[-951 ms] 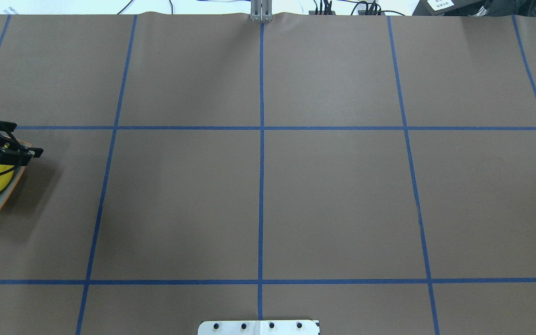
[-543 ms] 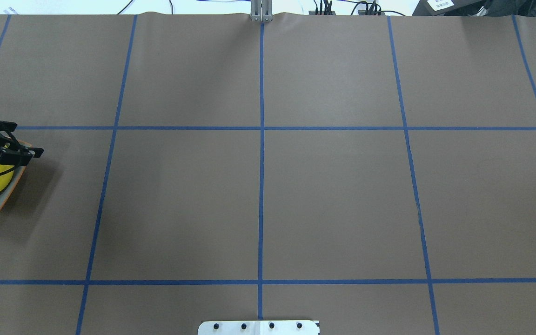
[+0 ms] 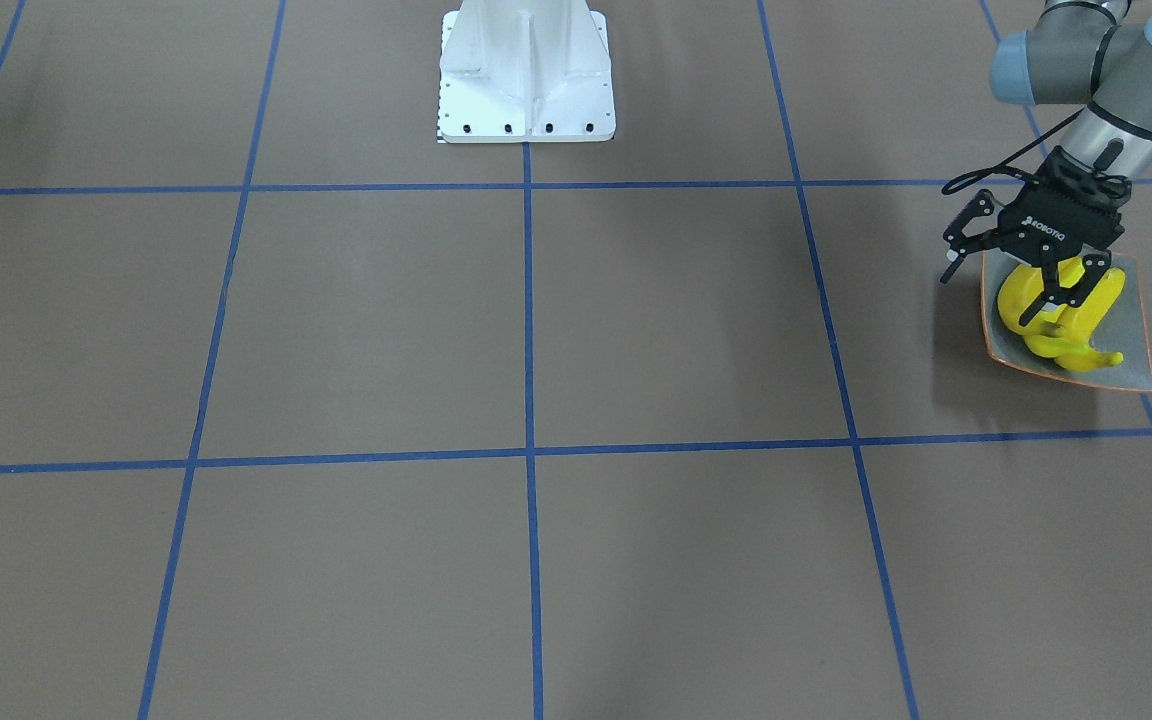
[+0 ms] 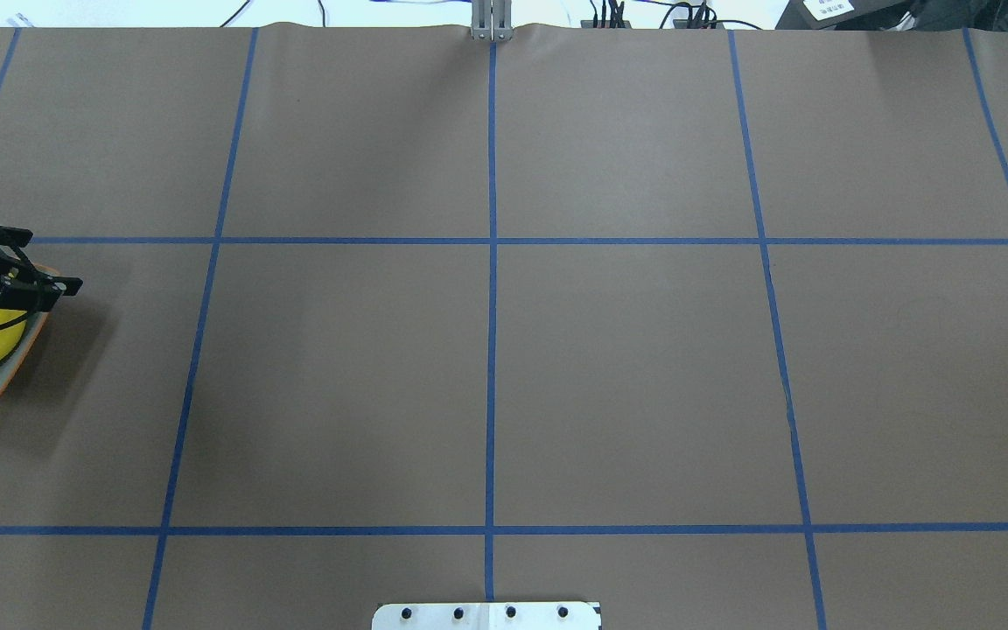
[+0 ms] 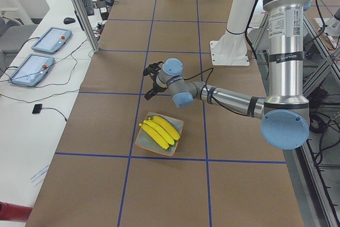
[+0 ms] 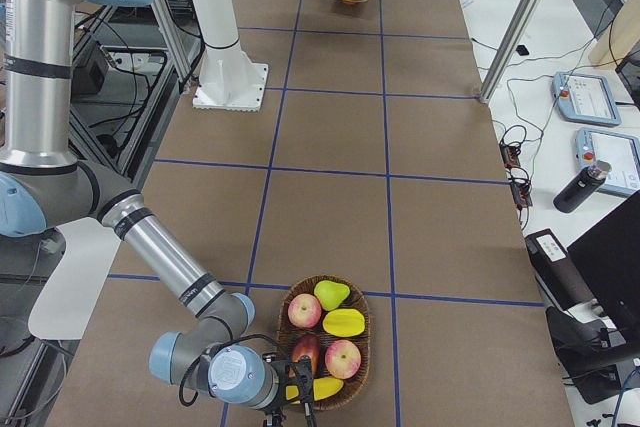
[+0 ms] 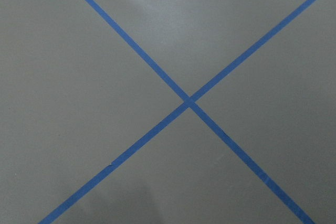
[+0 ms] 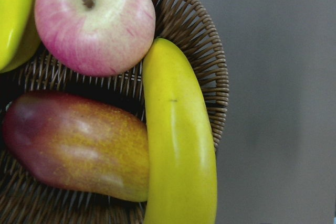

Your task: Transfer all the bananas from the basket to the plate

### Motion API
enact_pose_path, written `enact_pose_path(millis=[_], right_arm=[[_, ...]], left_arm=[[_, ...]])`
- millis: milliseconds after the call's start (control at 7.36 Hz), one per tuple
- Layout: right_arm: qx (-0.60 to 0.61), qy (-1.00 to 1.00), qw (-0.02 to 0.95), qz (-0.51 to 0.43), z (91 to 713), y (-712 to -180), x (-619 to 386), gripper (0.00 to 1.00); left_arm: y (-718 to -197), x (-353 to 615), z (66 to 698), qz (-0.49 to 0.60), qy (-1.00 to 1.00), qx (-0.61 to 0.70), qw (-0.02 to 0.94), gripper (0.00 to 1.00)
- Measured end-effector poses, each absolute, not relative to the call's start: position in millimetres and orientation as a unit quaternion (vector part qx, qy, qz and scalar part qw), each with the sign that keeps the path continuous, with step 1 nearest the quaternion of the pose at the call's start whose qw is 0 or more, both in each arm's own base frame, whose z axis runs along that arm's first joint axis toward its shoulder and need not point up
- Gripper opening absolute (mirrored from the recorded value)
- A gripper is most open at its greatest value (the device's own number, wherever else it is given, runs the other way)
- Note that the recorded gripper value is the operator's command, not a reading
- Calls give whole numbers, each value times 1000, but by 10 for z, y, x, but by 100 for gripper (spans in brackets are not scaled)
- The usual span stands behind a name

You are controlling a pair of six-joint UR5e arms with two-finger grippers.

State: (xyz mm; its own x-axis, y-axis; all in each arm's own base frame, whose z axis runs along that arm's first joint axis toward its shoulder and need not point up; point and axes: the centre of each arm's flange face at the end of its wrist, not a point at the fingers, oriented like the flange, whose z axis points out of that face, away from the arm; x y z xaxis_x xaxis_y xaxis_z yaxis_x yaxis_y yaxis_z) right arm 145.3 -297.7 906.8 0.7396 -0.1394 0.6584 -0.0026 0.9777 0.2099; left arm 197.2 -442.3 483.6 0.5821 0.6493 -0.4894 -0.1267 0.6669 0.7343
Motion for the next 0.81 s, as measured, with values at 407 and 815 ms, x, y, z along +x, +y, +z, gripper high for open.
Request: enact_pose_path(millis=[407,815], right_arm=[[96,-361,927,-29,9079,-2984,1455,19],[110,-357,927,-24,8901,-3168,1504,0]], left_arm=[[-4422,1966,4840,235,392,333,825,100],[-4425,1964,4861,234,391,332,826,100]])
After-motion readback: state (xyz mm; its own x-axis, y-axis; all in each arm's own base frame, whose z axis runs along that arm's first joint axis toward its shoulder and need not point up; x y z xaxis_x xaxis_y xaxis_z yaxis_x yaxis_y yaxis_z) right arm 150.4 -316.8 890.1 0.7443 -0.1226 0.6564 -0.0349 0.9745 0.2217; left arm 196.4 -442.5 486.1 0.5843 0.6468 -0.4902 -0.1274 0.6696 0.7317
